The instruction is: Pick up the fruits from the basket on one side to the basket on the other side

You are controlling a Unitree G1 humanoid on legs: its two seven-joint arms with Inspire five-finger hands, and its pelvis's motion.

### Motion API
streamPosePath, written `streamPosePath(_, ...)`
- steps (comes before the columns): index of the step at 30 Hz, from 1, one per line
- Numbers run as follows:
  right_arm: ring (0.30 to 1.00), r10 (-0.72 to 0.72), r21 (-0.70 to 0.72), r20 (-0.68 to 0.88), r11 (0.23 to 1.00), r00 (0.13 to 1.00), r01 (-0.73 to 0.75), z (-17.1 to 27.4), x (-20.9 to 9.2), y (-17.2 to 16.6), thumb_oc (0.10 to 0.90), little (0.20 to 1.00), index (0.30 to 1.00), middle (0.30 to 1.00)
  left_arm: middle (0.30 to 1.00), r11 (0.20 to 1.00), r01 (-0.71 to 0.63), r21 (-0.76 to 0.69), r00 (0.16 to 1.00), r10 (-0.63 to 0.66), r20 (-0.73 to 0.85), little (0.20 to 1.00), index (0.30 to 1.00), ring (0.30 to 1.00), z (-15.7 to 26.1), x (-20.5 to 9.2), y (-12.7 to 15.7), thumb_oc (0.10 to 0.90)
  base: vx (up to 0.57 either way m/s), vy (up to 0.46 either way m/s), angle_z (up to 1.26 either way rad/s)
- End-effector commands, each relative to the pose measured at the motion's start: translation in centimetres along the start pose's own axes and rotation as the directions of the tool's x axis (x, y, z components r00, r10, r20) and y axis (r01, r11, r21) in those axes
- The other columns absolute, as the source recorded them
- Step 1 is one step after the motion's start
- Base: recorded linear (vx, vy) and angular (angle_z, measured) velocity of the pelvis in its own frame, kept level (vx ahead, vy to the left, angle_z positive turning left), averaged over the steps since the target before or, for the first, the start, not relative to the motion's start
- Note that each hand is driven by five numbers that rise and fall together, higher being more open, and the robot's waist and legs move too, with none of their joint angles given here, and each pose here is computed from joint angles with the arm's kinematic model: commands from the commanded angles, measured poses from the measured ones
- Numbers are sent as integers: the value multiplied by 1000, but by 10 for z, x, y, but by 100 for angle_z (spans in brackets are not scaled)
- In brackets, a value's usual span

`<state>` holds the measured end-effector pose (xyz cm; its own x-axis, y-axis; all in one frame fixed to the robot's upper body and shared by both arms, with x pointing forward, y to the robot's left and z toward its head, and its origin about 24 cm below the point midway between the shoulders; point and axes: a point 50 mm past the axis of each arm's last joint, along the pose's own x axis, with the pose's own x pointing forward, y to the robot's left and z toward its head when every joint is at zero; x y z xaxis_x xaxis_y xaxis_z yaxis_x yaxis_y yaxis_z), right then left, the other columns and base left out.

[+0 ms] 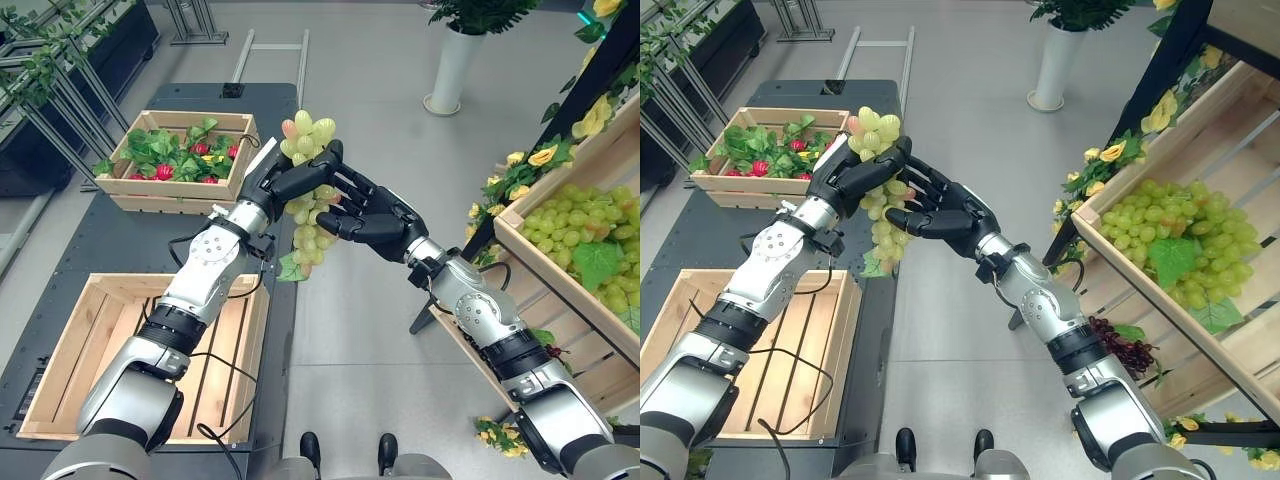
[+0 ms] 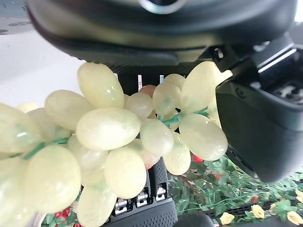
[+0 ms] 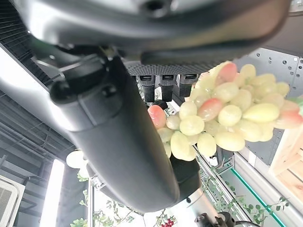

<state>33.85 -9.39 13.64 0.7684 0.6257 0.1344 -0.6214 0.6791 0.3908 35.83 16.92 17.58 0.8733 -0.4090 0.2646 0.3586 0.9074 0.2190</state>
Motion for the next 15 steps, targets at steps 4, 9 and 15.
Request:
streamPosePath(4, 900, 166, 26, -44, 986, 985, -165, -14, 32, 41, 800, 900, 900, 900, 300, 987, 157, -39, 920, -132, 370, 300, 300, 300, 88, 46, -41, 400, 0, 0, 0)
streamPosePath(9, 900, 111, -11, -80, 994, 991, -112, -18, 34, 37, 800, 900, 900, 900, 300, 984, 175, -30, 906, -150, 395, 300, 300, 300, 97, 47, -46, 400, 0, 0, 0)
streamPosePath(15, 900, -36, -15, -96, 999, 995, 35, -21, 33, 22, 800, 900, 900, 900, 300, 982, 187, -21, 898, -163, 409, 300, 300, 300, 103, 46, -47, 400, 0, -1, -1)
